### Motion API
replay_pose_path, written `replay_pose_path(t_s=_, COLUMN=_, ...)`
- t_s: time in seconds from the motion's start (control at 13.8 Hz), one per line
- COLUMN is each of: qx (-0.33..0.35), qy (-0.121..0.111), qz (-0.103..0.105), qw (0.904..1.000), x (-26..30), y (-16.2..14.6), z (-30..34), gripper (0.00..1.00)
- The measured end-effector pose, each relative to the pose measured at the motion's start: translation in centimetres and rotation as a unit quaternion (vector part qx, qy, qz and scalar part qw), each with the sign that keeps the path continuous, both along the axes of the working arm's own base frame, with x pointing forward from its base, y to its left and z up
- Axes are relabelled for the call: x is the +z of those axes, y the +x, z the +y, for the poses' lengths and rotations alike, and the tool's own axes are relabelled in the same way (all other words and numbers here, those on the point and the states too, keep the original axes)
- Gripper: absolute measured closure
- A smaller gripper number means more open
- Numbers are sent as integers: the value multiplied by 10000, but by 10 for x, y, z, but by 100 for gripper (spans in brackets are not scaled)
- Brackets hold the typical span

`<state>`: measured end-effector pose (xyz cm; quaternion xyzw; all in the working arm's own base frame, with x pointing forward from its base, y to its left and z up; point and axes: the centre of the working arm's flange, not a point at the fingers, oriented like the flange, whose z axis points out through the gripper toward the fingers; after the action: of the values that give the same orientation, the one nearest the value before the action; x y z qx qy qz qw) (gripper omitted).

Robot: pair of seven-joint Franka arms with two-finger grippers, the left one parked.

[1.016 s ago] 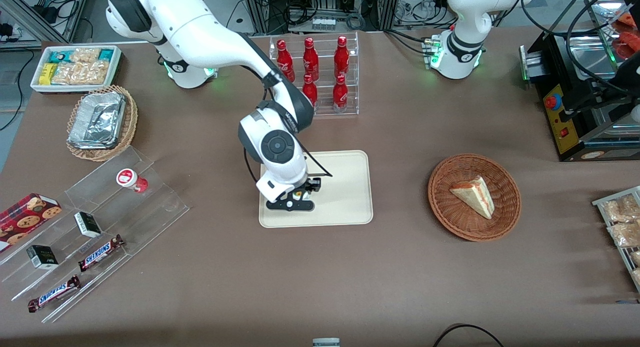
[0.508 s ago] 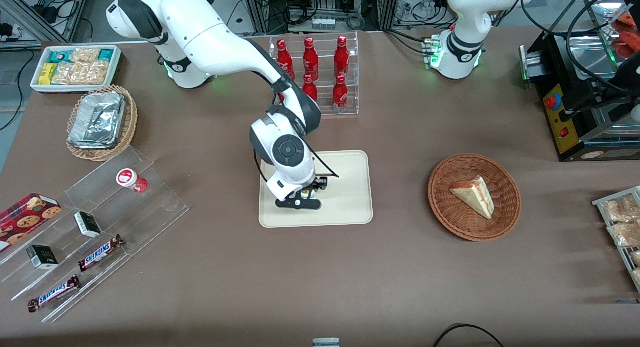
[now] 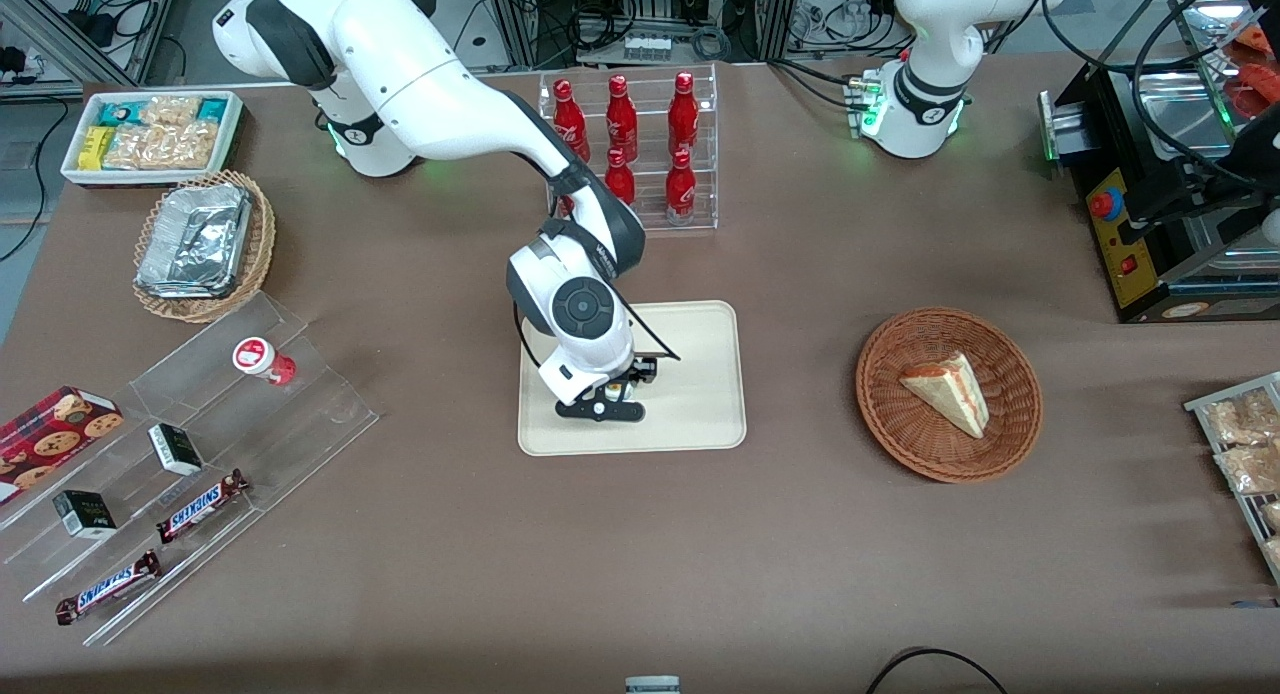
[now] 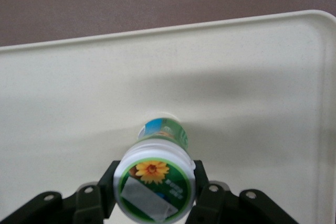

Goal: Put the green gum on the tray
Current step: 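Lower the gum bottle upright onto the tray and open the right gripper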

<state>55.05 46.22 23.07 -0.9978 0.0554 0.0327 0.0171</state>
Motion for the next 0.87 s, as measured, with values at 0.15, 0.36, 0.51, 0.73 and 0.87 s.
replay_pose_path(t_s=0.15, qx=8, qy=4, qz=-10, qw=10000, x=-2, y=0, z=1, gripper=27)
replay_pose_path(t_s=0.36, qx=32, qy=9, qz=-21, qw=10000, x=-4, y=-2, z=3, gripper=0)
replay_pose_path(t_s=0.51, qx=43, qy=21, qz=-37, qw=10000, x=-3, y=-2, z=3, gripper=0)
replay_pose_path(t_s=0.73, qx=134, qy=59, qz=-82, qw=9999, x=2, y=0, z=5, gripper=0)
replay_pose_path(t_s=0.87, qx=308, qy=73, qz=-91, qw=9995, x=9, y=1, z=4, gripper=0)
